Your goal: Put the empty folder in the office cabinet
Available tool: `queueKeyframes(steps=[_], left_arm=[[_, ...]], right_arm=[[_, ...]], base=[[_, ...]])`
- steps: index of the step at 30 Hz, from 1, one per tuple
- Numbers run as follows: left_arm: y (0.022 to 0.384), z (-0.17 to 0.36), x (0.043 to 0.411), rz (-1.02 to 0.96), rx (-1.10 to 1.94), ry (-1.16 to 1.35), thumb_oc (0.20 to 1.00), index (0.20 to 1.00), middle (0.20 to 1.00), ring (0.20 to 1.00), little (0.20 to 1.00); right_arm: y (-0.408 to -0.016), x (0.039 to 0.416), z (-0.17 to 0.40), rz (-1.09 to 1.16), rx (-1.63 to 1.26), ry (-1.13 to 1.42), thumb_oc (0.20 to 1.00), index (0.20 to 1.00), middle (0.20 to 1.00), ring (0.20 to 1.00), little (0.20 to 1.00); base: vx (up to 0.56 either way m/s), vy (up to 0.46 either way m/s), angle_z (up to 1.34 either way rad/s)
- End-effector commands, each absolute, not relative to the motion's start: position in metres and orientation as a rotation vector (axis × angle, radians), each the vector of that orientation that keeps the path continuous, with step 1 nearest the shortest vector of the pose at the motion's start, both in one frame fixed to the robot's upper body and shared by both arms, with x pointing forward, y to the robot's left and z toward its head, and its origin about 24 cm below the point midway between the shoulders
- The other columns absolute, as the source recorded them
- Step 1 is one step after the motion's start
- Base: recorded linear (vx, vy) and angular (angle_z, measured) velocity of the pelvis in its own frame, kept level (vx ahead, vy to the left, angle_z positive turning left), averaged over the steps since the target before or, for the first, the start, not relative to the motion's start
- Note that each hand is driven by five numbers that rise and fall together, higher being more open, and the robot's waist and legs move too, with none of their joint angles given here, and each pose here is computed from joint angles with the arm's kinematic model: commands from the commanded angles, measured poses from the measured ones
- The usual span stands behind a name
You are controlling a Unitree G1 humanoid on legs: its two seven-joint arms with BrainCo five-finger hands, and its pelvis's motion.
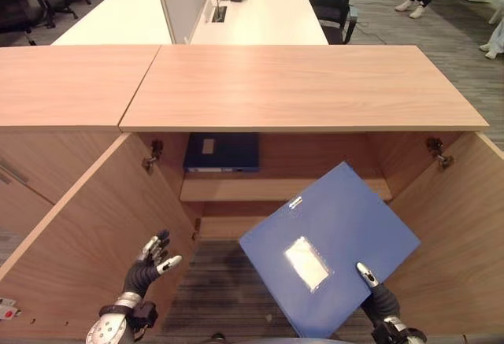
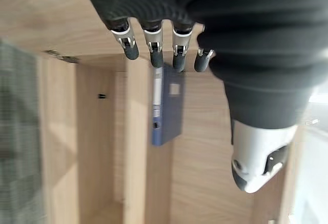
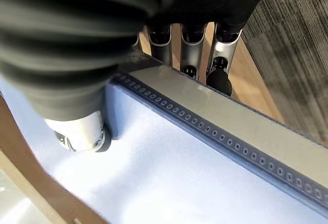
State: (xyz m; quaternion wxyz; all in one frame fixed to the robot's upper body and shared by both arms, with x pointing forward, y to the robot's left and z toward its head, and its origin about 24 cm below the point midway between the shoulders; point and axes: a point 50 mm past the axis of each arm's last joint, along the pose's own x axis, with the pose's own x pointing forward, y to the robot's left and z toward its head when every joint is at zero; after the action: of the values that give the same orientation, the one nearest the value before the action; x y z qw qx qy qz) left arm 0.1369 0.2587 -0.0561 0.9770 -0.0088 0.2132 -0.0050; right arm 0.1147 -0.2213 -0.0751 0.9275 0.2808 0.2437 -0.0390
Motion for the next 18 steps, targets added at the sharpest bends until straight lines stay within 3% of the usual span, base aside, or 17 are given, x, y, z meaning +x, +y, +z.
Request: queueKeyframes(steps=[1, 10, 18], left_arm=[[0.255, -0.058, 0.149, -0.072, 0.094, 0.432, 1.000, 1.000, 1.000, 1.000, 1.000], [0.229, -0.098, 0.139, -0.152, 0.132, 0.629, 1.000, 1.000, 1.000, 1.000, 1.000], [0.219, -0.105, 0.142, -0.211, 0.171, 0.661, 1.000, 1.000, 1.000, 1.000, 1.000]], right_arm=[[-0.214, 0.161, -0.055, -0.072, 0.604, 0.297, 0.200, 0.200, 0.200, 0.200, 0.200], [-0.194, 0.206, -0.049, -0.145, 0.722, 0.212, 0.200, 0.200, 0.200, 0.200, 0.200], [-0.193, 0.245, -0.032, -0.242, 0.807, 0.113, 0.200, 0.200, 0.200, 0.200, 0.200]], base=[[0.00, 0.037, 0.01], [0.00, 0.033, 0.00], [0.00, 0.048, 0.02]])
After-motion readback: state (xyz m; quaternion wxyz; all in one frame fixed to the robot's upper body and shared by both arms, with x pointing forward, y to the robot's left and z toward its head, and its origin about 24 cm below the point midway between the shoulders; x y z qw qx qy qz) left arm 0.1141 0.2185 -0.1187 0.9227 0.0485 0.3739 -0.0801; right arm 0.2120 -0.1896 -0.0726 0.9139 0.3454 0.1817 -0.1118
